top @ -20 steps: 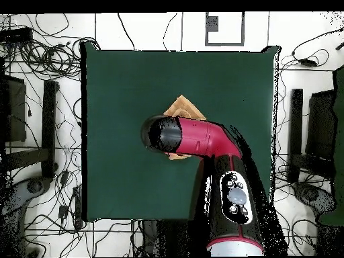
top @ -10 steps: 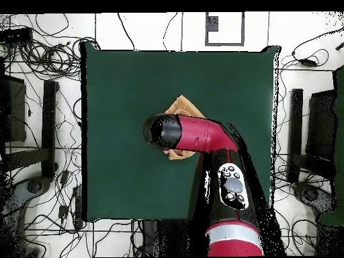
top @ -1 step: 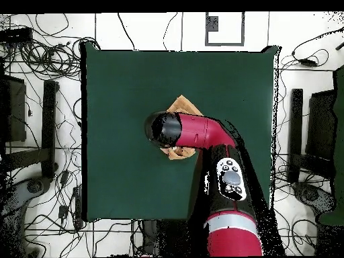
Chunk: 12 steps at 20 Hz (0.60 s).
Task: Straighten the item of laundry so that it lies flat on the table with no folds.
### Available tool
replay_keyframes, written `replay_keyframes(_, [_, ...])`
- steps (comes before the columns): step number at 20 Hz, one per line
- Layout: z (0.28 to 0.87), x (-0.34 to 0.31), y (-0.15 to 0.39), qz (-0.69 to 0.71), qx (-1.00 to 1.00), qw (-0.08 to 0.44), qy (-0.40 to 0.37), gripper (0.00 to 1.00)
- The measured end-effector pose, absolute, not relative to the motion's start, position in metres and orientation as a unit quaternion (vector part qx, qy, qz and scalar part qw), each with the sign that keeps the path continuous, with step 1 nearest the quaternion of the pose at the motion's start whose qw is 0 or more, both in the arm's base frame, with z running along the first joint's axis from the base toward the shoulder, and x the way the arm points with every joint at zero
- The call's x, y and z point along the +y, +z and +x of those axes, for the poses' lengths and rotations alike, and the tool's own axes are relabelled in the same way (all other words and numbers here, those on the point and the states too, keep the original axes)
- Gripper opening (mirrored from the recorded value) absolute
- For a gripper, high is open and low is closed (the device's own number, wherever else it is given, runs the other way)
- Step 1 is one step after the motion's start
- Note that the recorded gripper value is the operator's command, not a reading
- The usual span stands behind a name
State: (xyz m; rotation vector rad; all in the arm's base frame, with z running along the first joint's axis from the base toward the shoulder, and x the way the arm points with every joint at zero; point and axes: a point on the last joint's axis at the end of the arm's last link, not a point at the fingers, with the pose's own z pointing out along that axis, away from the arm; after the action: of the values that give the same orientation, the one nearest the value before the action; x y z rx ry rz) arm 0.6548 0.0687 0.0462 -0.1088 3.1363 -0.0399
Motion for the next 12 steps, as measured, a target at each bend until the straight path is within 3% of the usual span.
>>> replay_keyframes(12, [0.6531,0.0689,0.0423,-0.035,0.999,-0.002,-0.012,1.00])
